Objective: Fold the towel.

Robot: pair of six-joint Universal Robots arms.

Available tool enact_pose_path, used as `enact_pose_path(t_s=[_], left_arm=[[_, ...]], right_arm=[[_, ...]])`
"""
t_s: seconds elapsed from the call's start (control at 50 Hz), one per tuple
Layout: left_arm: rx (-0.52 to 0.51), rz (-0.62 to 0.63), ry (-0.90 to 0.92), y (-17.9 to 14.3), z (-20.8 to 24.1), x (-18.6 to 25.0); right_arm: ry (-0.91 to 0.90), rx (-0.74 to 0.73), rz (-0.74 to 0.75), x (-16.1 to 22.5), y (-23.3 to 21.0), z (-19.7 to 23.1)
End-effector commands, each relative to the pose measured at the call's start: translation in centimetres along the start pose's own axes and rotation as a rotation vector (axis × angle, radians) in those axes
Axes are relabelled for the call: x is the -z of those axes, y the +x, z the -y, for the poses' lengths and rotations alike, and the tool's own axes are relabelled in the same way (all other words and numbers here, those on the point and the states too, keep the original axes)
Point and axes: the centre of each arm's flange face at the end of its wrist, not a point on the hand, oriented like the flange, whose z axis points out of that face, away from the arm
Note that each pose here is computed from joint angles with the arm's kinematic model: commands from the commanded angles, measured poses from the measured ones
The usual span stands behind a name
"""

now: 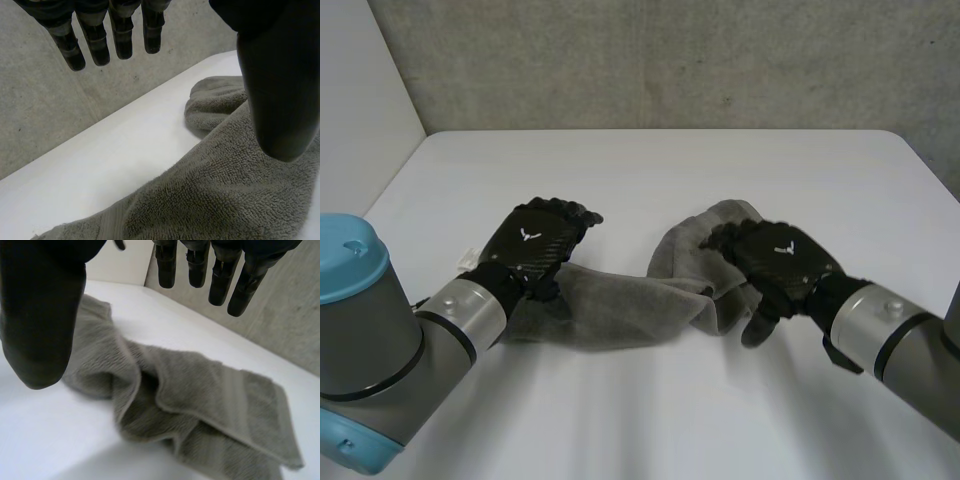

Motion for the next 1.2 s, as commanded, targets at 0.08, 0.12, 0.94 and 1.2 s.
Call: enact_pose_path(t_s=[0.08,0.12,0.94,1.2], left_arm=[[-0.004,-0.059,-0.001,0.0,-0.2,-2.3],[0.016,-0.148,-0.037,0.5,-1.3,-3.2],[-0.013,-0.241,-0.223,-0.7,-3.6,-4.2],[-0.023,-0.212,-0.171,-0.8,-0.9,-1.1]], right_arm=[[-0.061,-0.086,0.024,0.2,-0.8,-2.1],[-0.075,-0.16,0.017,0.1,-0.8,-2.7],[-0.152,-0.223,-0.018,-2.9,1.1,-6.9],[-0.132,-0.289,-0.006,-5.8,0.8,-6.7]])
